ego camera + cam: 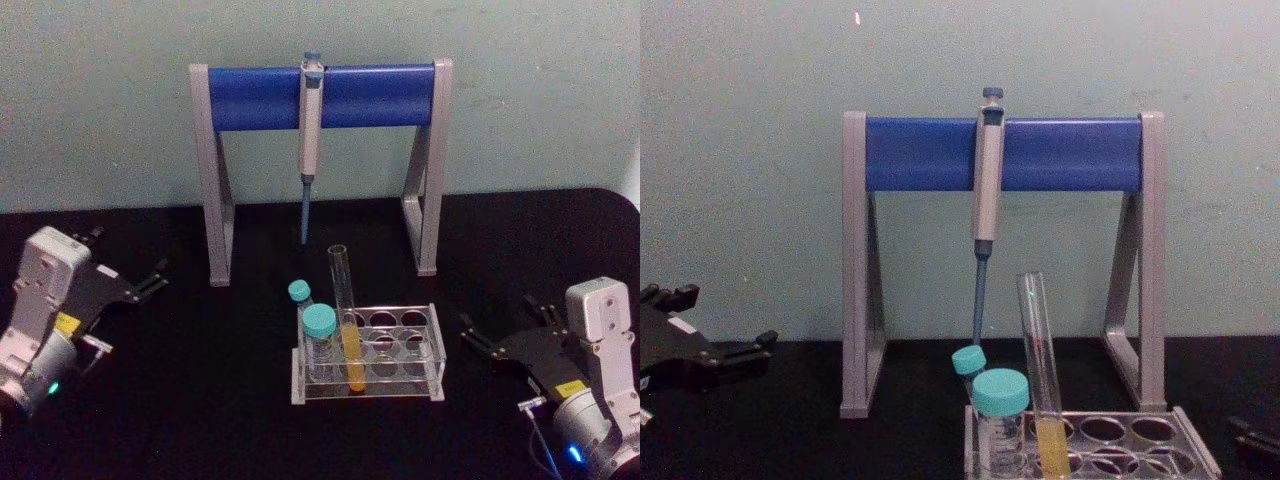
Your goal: Pick up the test tube from the test tube rack, shake it, then place it back into the test tube rack.
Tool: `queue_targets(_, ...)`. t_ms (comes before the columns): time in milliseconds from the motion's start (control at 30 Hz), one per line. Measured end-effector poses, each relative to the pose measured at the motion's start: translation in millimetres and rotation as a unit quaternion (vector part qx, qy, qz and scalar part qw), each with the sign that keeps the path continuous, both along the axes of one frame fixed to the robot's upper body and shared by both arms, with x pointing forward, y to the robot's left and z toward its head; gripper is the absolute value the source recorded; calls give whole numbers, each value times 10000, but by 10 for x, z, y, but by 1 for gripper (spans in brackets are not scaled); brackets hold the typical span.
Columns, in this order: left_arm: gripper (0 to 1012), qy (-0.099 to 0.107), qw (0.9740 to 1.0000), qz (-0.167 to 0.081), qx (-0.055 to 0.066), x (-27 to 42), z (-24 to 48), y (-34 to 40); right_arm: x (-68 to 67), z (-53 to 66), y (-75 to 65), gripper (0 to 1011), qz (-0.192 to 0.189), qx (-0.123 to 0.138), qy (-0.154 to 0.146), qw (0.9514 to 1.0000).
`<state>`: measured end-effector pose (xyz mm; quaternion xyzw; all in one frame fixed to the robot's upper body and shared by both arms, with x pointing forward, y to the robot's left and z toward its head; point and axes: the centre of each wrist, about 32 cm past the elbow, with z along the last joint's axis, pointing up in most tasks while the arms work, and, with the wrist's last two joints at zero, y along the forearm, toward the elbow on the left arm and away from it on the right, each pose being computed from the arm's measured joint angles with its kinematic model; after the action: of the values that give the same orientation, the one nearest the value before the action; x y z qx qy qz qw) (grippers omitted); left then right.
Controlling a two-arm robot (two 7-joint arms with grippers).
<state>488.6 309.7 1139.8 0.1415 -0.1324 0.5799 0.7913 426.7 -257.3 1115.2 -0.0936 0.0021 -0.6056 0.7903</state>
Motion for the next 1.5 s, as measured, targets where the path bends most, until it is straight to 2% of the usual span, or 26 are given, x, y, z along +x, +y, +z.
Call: queue_targets(1500, 1001, 0, 10000, 0, 0, 0, 0, 0, -3, 2, -1, 1000, -4, 6, -14, 10000)
